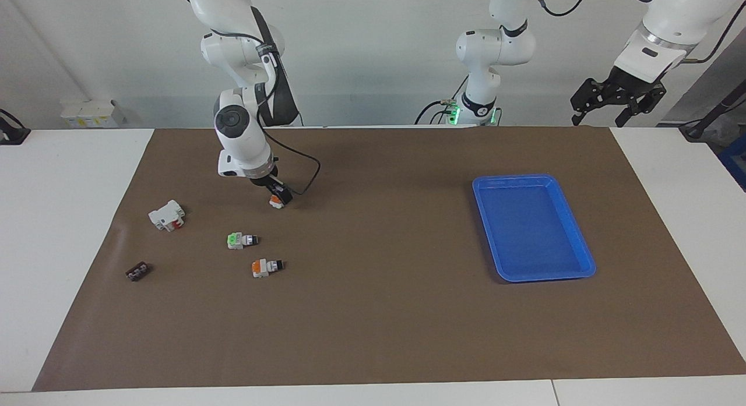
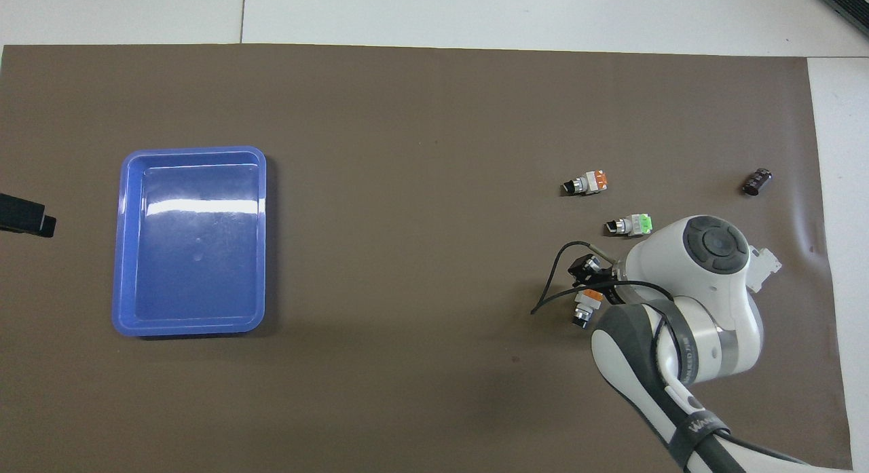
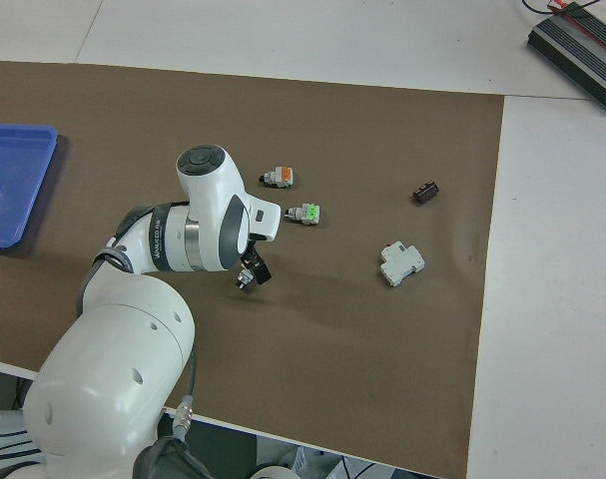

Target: Turn and place switch with both arms

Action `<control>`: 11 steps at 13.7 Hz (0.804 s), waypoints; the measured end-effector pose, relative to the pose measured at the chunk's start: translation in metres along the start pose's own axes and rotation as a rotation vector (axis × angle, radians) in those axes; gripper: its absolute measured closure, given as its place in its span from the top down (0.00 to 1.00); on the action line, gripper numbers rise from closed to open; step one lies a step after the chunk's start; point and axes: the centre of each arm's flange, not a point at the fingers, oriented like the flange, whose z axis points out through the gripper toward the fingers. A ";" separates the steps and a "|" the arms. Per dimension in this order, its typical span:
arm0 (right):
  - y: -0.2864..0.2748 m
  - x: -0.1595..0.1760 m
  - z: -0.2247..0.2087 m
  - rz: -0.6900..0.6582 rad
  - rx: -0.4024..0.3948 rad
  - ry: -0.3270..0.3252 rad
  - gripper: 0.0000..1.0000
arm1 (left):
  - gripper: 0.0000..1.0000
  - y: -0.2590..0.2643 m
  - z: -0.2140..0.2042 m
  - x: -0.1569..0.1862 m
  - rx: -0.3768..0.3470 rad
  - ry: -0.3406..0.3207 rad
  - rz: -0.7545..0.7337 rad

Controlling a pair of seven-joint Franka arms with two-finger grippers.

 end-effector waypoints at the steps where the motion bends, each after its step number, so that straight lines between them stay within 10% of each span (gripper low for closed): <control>1: 0.001 -0.003 0.006 -0.005 0.004 0.005 1.00 | 1.00 0.000 0.000 0.000 0.000 0.000 0.000; 9: 0.005 -0.007 0.025 -0.020 0.024 0.025 0.96 | 1.00 0.006 0.002 0.000 -0.001 -0.013 0.012; 11: 0.006 -0.004 0.027 -0.036 0.026 0.026 0.76 | 1.00 0.008 0.002 0.000 0.000 -0.013 0.015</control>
